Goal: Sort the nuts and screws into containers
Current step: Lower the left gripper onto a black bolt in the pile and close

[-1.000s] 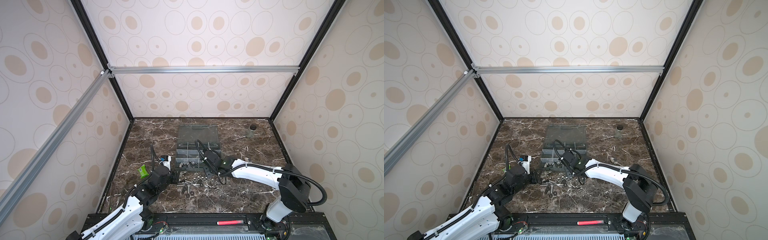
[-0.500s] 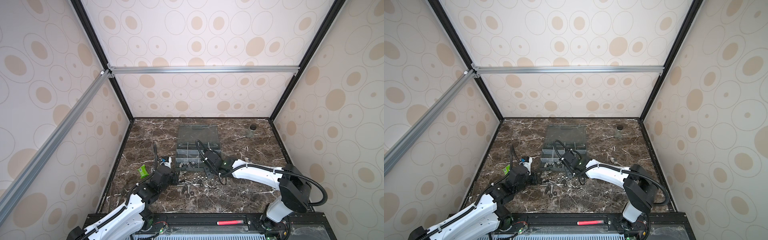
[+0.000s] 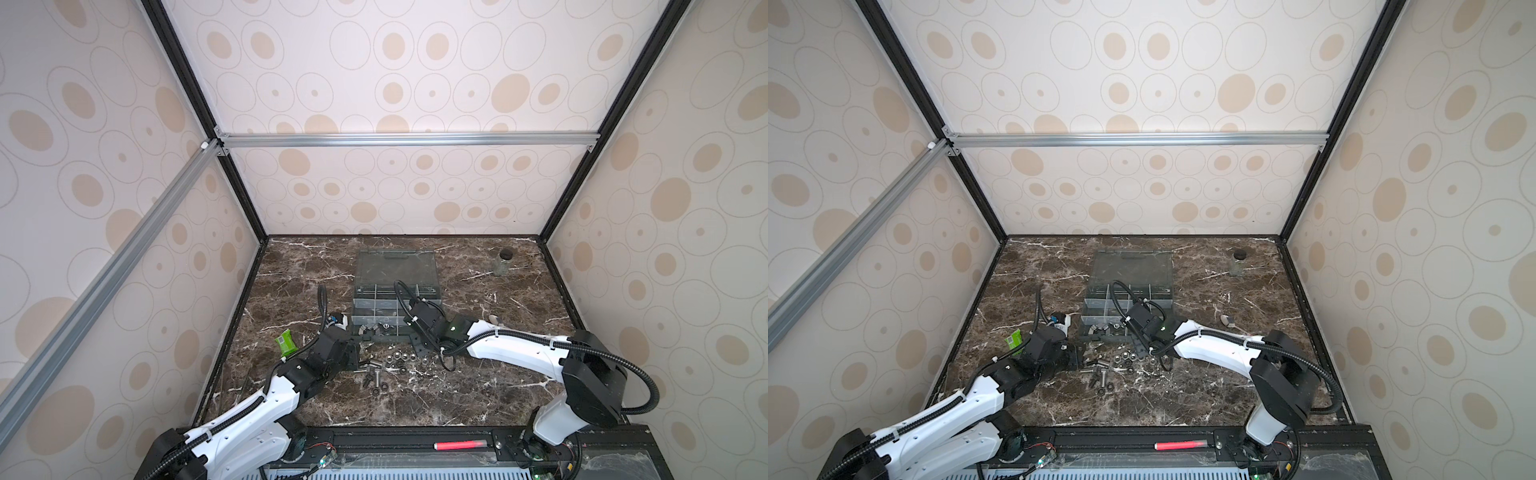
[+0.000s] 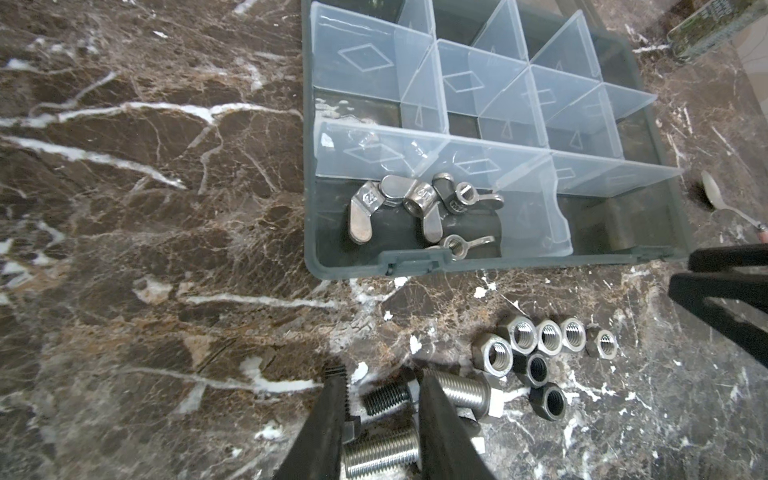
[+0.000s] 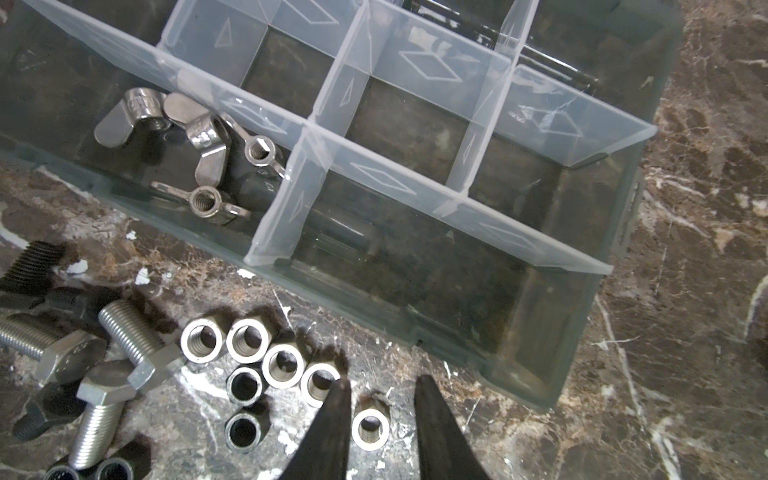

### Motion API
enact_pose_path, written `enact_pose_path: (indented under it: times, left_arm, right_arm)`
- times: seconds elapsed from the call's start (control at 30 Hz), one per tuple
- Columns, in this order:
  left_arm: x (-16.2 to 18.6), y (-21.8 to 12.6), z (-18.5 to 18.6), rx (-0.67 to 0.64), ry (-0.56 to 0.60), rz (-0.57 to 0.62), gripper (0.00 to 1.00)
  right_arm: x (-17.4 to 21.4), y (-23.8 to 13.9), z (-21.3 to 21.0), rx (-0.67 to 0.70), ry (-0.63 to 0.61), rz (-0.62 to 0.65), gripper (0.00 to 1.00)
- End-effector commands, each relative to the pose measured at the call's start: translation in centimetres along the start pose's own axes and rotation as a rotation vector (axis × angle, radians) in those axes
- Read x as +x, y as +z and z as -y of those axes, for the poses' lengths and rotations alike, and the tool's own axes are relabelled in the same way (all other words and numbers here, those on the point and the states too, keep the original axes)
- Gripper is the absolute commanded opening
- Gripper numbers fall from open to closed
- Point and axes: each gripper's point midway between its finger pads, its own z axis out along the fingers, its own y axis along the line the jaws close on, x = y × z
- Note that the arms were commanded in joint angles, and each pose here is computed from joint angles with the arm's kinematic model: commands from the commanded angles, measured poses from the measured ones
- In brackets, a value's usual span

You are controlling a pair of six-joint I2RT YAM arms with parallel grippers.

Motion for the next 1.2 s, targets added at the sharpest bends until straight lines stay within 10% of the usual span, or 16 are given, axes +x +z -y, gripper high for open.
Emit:
enact_pose_path:
  times: [0.0, 1.17]
  left_arm:
    - [-0.7, -0.1, 0.3, -0.013, 0.023, -0.011, 0.31]
    - [2.3, 3.7, -1.7, -0.165, 0.133, -0.209, 0.29]
  right_arm:
    - [-0.1, -0.5, 0.7, 0.012, 0.023, 0.012, 0.3]
    - [1.1, -1.0, 1.9, 0.037, 0.047, 0.011, 0.3]
